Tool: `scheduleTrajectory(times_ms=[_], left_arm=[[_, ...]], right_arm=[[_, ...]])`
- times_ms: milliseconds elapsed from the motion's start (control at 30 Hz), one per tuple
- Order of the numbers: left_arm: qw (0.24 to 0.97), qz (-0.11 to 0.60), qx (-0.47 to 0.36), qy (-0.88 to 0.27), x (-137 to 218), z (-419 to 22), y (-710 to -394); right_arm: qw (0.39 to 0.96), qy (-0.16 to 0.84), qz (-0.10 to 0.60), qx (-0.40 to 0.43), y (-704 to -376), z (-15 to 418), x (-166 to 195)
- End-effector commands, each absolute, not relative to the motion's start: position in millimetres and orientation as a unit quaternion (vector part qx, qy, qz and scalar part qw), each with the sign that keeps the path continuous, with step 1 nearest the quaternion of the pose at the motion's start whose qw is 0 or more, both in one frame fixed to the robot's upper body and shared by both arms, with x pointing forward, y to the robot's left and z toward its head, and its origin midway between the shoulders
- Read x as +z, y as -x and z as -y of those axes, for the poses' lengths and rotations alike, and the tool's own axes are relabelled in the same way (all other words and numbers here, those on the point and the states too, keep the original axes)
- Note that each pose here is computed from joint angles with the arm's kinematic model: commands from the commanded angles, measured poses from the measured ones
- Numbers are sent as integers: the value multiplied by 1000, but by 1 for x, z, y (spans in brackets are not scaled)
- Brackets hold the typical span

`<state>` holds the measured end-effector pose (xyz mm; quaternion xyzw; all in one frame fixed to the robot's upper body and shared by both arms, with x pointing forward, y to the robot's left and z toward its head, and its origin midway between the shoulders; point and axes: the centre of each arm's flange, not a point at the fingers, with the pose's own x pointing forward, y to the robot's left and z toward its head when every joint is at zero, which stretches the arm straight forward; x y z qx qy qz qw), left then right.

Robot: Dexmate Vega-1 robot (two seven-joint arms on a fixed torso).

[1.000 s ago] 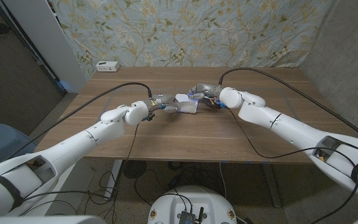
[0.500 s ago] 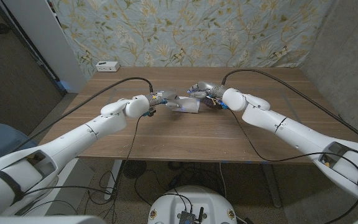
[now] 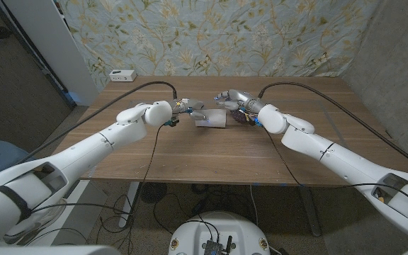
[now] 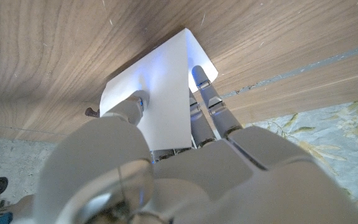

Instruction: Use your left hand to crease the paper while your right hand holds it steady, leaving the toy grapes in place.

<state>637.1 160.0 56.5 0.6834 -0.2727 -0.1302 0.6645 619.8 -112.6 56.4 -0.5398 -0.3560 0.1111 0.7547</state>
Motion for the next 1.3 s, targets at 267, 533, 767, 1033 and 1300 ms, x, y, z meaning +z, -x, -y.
scheduleTrajectory(times_ms=[267, 533, 767, 1033, 1300], left_arm=[[695, 175, -206, -666, 59, -157, -656], [712, 146, -217, -651, 64, -158, -663], [711, 127, -216, -657, 74, -158, -667], [702, 113, -203, -673, 83, -156, -672], [723, 72, -216, -652, 85, -156, -683]], right_arm=[[762, 477, 434, 56, -595, 137, 34], [757, 484, 436, 54, -592, 135, 35], [756, 491, 427, 72, -595, 131, 35], [752, 501, 420, 86, -597, 126, 33], [744, 525, 401, 100, -597, 122, 31]])
